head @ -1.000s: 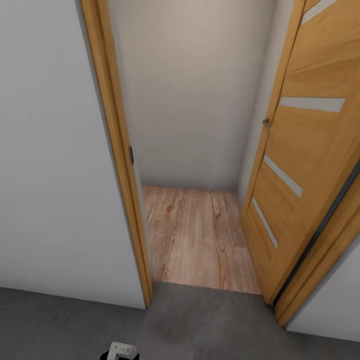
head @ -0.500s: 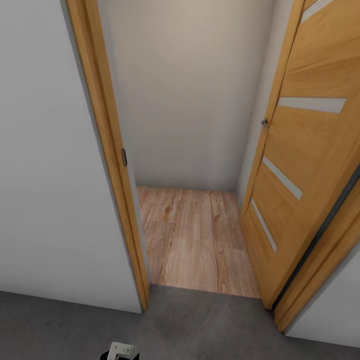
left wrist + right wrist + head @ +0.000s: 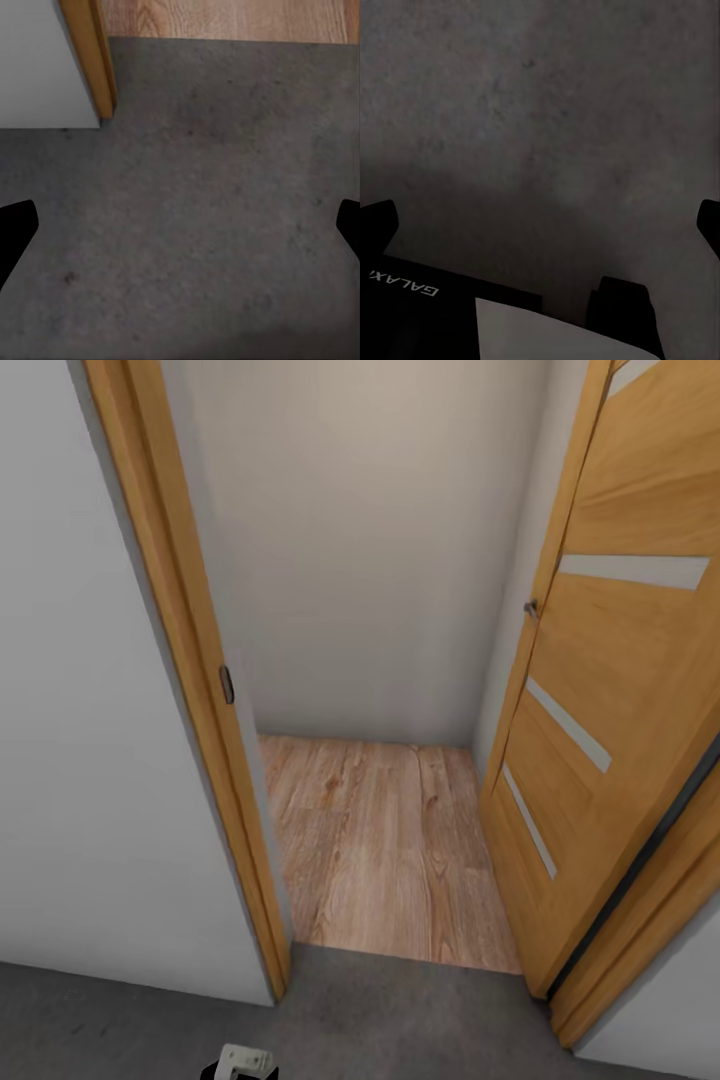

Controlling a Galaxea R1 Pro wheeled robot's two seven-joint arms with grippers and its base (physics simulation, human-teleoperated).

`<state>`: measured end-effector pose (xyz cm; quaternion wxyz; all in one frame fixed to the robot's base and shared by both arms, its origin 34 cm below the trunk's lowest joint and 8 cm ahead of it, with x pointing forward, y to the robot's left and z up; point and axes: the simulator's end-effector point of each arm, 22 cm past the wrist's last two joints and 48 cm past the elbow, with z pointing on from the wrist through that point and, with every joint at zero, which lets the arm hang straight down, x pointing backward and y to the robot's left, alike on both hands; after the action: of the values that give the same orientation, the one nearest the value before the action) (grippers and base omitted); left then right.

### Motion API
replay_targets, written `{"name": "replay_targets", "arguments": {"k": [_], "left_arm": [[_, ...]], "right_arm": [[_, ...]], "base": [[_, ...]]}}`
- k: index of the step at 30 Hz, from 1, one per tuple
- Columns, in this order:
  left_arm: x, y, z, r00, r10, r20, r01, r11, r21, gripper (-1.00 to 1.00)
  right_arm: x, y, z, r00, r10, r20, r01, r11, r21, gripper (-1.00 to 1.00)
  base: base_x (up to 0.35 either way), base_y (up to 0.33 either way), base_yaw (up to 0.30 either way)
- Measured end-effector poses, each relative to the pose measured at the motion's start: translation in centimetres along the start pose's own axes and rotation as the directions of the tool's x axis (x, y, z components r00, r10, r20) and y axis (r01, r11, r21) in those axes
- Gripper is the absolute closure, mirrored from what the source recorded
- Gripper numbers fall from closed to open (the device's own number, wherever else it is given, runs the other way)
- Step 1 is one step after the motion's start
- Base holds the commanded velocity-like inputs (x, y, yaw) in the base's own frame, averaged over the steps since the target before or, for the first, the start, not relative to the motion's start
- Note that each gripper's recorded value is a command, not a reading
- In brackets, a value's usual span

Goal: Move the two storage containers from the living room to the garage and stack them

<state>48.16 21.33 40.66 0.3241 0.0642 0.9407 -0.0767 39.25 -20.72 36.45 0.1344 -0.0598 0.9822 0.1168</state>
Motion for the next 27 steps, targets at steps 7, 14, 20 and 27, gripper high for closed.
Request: {"name": "replay_targets", "arguments": {"k": [7, 14, 20, 27], "left_arm": [[0.00, 0.00, 0.01, 1.000, 0.000, 0.000, 0.000, 1.000, 0.000, -1.00], [0.00, -0.01, 0.01, 1.000, 0.000, 0.000, 0.000, 1.000, 0.001, -1.00], [0.00, -0.01, 0.01, 1.000, 0.000, 0.000, 0.000, 1.000, 0.000, -1.00], [0.00, -0.02, 0.01, 1.000, 0.000, 0.000, 0.000, 1.000, 0.001, -1.00]], "right_arm": [[0.00, -0.01, 0.00, 1.000, 0.000, 0.000, 0.000, 1.000, 0.000, -1.00], [0.00, -0.02, 0.00, 1.000, 0.001, 0.000, -0.001, 1.000, 0.000, -1.00], [0.00, -0.01, 0.00, 1.000, 0.000, 0.000, 0.000, 1.000, 0.000, -1.00], [0.00, -0.01, 0.00, 1.000, 0.000, 0.000, 0.000, 1.000, 0.000, -1.00]], "base": [[0.017, -0.007, -0.007], [0.002, -0.001, -0.186], [0.000, 0.000, -0.254], [0.000, 0.000, -0.263]]}}
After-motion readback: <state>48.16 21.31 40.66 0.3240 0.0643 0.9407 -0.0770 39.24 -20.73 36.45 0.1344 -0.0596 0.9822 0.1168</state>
